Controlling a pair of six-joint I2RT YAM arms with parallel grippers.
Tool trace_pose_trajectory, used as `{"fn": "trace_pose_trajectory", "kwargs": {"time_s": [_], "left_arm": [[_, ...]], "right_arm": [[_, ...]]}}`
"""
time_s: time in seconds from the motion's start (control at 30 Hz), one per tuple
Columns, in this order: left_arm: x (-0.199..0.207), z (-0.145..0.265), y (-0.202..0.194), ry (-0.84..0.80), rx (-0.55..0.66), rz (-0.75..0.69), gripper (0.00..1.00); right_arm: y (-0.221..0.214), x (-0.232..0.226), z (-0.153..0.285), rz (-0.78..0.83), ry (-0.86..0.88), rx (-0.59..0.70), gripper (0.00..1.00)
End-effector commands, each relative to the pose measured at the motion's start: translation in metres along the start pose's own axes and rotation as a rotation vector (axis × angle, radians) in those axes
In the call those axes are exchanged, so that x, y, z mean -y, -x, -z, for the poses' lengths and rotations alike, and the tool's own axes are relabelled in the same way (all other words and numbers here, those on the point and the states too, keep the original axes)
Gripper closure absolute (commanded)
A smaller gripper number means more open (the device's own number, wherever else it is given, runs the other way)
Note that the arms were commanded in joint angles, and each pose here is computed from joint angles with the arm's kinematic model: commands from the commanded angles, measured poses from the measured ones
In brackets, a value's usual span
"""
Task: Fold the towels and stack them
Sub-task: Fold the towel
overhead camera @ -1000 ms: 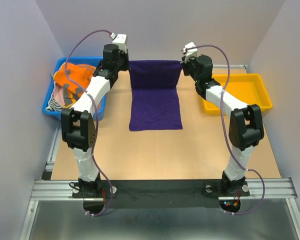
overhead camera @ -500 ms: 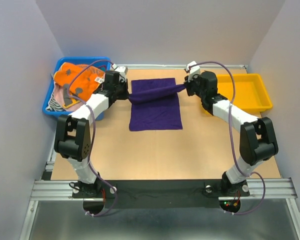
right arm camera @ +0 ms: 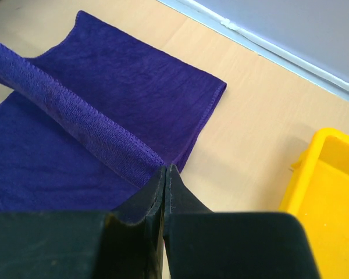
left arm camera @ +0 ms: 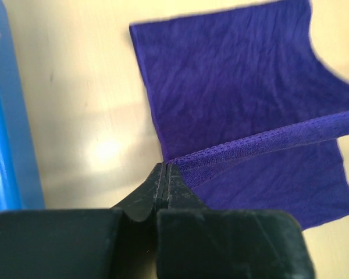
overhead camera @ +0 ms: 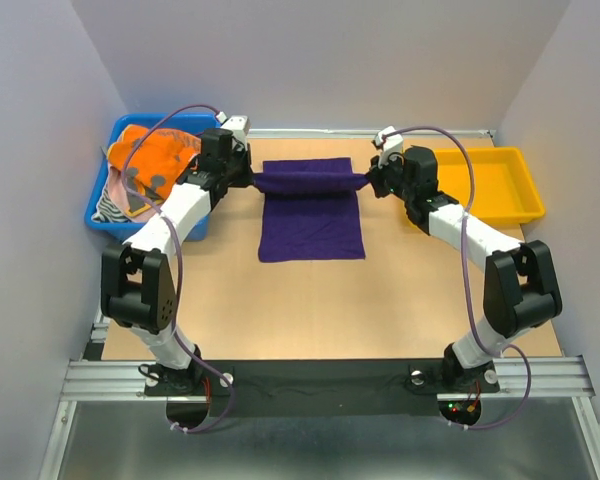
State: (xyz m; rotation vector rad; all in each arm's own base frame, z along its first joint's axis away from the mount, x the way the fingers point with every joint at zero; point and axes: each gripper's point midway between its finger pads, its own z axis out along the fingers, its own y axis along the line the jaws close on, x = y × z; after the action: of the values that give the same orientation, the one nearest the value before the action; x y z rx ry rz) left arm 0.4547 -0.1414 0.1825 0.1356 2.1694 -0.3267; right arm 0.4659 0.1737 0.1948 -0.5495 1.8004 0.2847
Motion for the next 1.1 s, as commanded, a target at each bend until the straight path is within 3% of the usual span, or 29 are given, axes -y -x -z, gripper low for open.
{"fn": "trace_pose_trajectory", "kwargs": {"time_s": [0.0,0.3,0.57,0.87,1.07], "left_arm": [[0.004,0.023,0.037,-0.006,0.088,-0.020,1.00],[0.007,0.010,-0.061,-0.050,-0.113,0.075,1.00],[0.001,-0.007,-0.141,-0.026,-0.311,0.154,1.00],[-0.008,-0.017,-0.182,0.020,-0.438,0.167,1.00],[-0.007,-0.015,-0.157,0.032,-0.385,0.153,1.00]], "right_arm": [[0.021,0.002,0.011,-0.014,-0.010,0.051,1.00],[-0.031,-0.009,0.021,-0.128,-0.015,-0.055,1.00],[-0.132,-0.031,0.022,-0.387,-0.041,-0.323,0.99],[-0.180,-0.032,0.011,-0.454,-0.082,-0.455,1.00],[-0.162,-0.023,0.011,-0.417,-0.104,-0.419,0.99]]}}
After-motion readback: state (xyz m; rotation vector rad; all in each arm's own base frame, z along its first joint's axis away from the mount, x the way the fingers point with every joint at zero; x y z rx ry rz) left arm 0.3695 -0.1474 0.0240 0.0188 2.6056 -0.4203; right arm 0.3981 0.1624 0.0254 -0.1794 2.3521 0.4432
